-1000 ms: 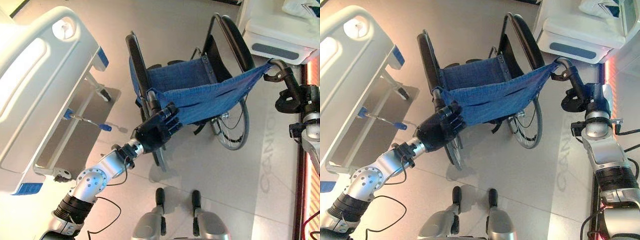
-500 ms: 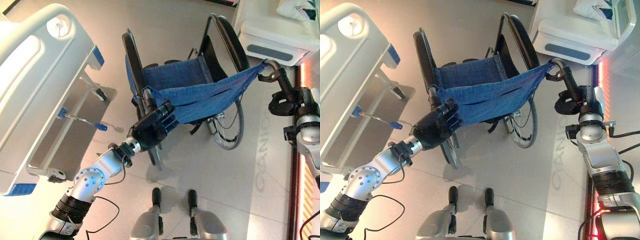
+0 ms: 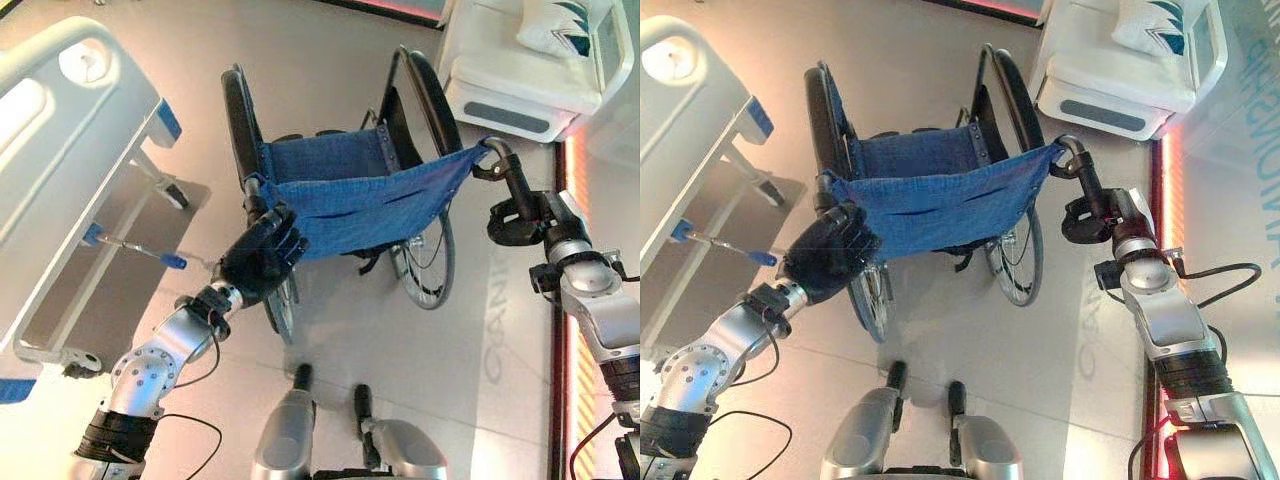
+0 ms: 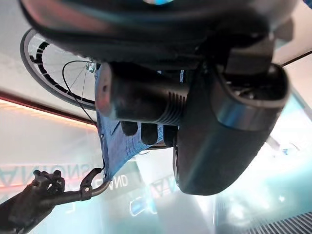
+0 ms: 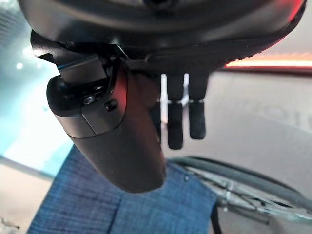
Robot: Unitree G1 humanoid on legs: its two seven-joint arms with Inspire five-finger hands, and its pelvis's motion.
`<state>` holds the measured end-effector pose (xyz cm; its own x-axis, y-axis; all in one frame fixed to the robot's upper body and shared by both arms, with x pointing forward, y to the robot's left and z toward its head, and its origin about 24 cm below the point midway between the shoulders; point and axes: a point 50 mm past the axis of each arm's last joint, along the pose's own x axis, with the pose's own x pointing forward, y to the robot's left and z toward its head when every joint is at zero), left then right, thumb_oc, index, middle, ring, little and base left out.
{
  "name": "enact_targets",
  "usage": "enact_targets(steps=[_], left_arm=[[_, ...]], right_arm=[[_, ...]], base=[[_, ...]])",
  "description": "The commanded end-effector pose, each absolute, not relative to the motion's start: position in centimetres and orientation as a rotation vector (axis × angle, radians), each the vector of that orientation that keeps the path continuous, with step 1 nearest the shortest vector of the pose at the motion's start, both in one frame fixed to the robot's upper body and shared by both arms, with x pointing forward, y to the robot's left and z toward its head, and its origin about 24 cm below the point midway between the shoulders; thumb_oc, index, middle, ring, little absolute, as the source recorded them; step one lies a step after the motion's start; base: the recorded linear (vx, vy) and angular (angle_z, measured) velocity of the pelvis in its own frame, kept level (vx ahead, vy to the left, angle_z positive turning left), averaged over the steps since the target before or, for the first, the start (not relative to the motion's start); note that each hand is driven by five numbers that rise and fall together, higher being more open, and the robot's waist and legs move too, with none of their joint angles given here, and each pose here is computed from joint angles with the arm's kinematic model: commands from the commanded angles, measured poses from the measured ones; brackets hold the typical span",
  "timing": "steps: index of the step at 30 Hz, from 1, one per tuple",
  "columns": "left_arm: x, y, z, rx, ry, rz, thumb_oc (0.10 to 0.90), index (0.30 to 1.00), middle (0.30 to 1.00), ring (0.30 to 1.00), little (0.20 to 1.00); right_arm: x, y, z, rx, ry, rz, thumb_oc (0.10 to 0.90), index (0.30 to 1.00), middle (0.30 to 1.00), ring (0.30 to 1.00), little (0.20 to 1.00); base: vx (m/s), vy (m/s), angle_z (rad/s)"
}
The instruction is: Push the wheelchair next to the bed
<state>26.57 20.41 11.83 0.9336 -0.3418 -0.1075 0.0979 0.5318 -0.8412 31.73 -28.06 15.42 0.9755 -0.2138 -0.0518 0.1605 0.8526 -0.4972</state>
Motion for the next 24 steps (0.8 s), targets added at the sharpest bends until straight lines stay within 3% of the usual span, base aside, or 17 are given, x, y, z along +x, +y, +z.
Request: enact_targets(steps=[1,11,24], left_arm=[[26.8,21.1,18.9,-1.1,-0.144,-0.438,0.4,0.3,0.3,0.3,0.3],[26.4,22.2,18.3,-1.087,-0.106,-0.364,0.4,0.3,0.3,0.3,0.3],[26.2,23.6,19.2,-1.074,-0.068,-0.364,0.4,0.3,0.3,0.3,0.3]], right_arm=[[31.3,-24.7,19.4,-0.596,-0.121,0.025,0.4,0.3,0.3,0.3,0.3],[30.3,-25.9,18.1,-0.571,-0.044,0.056,0.4,0.3,0.3,0.3,0.3],[30.3,-26.3,17.9,-0.557,-0.024,0.019,0.4,0.3,0.3,0.3,0.3]], base=[[0.44,0.167,-0.4],[0.38,0.215,-0.42],[0.26,0.134,0.15]])
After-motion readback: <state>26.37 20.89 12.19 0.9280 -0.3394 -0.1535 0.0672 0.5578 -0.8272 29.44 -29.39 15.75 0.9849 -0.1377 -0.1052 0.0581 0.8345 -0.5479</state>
